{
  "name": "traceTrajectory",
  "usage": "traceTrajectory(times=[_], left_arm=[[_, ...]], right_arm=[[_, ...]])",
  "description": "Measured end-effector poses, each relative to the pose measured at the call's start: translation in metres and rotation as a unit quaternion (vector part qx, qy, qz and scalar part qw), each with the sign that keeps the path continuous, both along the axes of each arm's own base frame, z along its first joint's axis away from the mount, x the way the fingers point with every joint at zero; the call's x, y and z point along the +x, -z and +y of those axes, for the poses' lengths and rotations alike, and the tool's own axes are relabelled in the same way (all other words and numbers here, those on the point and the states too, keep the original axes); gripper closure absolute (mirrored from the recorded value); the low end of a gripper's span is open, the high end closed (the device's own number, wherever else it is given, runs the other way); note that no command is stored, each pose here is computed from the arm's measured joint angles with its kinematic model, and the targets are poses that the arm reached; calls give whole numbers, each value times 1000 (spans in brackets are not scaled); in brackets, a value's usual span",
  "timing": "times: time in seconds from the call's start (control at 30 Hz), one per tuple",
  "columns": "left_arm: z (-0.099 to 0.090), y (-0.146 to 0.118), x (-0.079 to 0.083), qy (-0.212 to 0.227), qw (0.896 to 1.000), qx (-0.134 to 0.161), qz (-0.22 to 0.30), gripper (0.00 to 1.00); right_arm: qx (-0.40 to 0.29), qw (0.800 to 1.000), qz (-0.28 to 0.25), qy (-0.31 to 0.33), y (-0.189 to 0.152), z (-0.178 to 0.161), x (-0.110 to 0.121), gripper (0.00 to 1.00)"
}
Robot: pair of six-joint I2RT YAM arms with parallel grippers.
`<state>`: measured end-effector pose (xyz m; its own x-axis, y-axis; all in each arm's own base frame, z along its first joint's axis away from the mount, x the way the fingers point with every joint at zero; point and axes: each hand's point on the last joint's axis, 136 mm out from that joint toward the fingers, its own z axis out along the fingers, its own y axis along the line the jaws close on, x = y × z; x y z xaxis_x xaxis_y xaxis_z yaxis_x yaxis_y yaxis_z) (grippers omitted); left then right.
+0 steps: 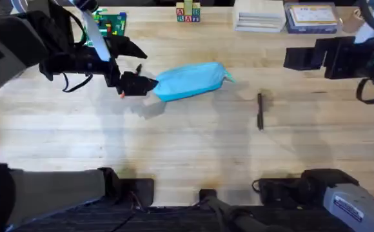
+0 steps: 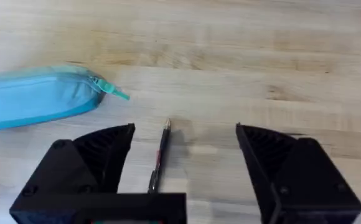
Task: Unzip the bag, pick up the pens from the table one at a time and place them inside, then zip the bag closed.
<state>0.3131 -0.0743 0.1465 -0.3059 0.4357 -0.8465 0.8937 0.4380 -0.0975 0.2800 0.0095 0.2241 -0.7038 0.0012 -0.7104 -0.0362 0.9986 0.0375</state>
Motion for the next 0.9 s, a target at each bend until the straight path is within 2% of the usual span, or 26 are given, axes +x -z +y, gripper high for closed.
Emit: traceTrajectory(times=[0.23, 0.6, 0.73, 0.9], left_arm=[[1, 6, 2, 6, 1000, 4, -2, 8], [0, 6, 1, 57, 995, 34, -76, 8], [-1, 9, 3, 67, 994, 27, -82, 8], [-6, 24, 4, 81, 995, 1, -66, 8]], right_arm=[[0, 1000, 0, 0, 0, 0, 0, 3], [0, 1000, 0, 0, 0, 0, 0, 4], [0, 1000, 0, 0, 0, 0, 0, 4], [0, 1000, 0, 0, 0, 0, 0, 3]])
